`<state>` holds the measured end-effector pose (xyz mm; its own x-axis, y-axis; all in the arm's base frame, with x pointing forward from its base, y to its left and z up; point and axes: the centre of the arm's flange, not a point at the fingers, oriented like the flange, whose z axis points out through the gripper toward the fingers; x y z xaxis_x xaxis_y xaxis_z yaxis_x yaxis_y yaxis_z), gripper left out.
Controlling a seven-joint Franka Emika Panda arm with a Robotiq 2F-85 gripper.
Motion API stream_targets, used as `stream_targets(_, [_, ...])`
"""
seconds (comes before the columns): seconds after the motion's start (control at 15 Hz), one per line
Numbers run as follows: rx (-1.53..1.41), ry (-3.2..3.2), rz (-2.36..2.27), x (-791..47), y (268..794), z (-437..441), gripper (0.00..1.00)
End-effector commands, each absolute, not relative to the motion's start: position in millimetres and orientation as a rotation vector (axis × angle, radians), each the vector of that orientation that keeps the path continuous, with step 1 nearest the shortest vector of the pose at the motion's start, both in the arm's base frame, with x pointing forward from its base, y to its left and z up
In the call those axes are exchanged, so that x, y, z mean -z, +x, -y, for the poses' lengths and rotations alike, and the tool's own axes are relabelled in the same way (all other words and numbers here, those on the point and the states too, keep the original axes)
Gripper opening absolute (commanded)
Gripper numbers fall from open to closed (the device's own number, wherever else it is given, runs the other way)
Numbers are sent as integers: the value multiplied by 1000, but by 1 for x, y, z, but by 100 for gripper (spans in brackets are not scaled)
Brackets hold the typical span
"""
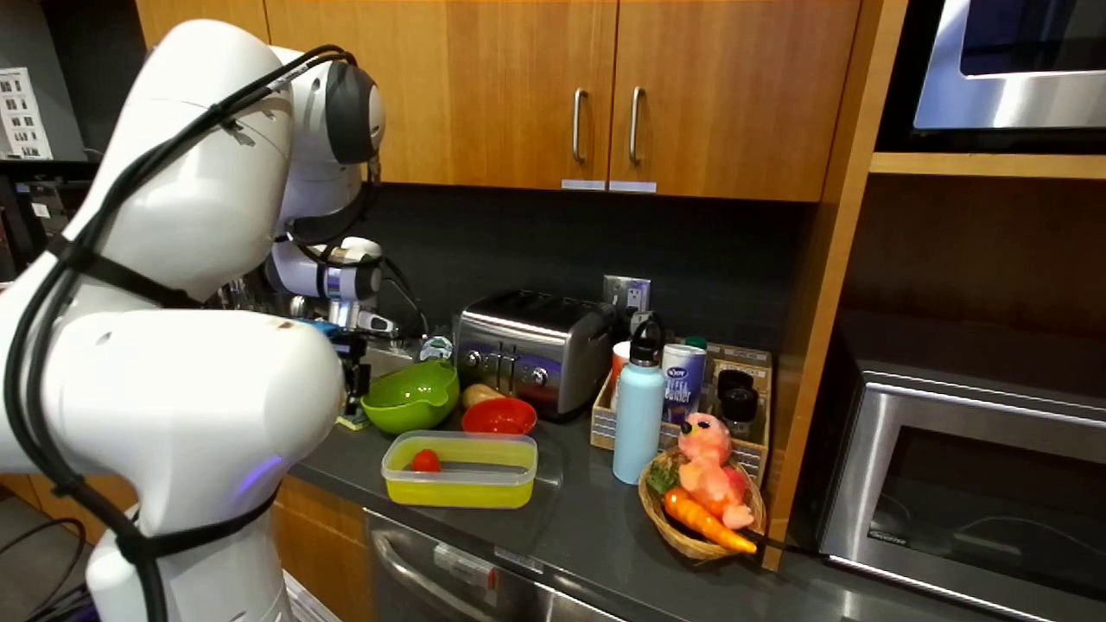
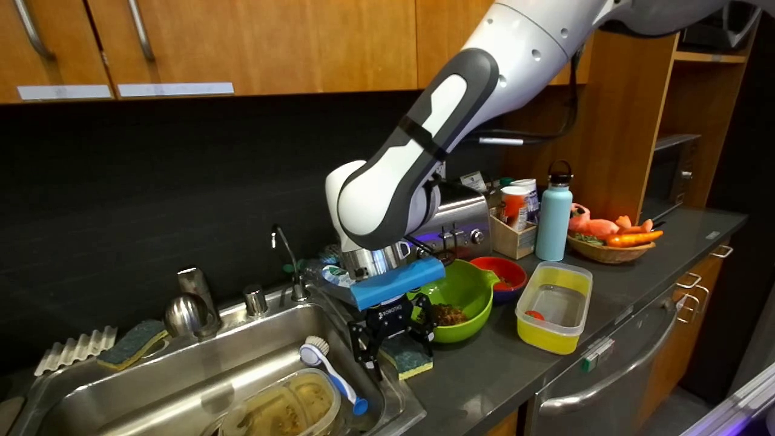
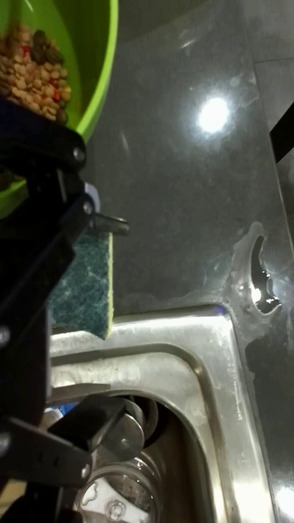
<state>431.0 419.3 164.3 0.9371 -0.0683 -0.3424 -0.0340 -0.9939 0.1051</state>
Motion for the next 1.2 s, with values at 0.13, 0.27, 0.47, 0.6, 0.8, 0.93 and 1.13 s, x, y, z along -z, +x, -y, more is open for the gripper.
stream_targets(0.13, [503,2957,120,-176,423,-407,100])
stream_targets(0.27, [473,2931,116,-184,424,-409,100])
stream_targets(0.47, [430,2897,106,-195,425,-409,100])
stream_targets(0.6, [403,2877,115,-204,423,-407,100])
stream_targets(0.8, [366,2855,147,-217,421,-403,100])
stream_targets(0.93, [345,2844,190,-226,418,-397,100])
stream_targets(1.13, [310,2832,271,-239,410,-383,100])
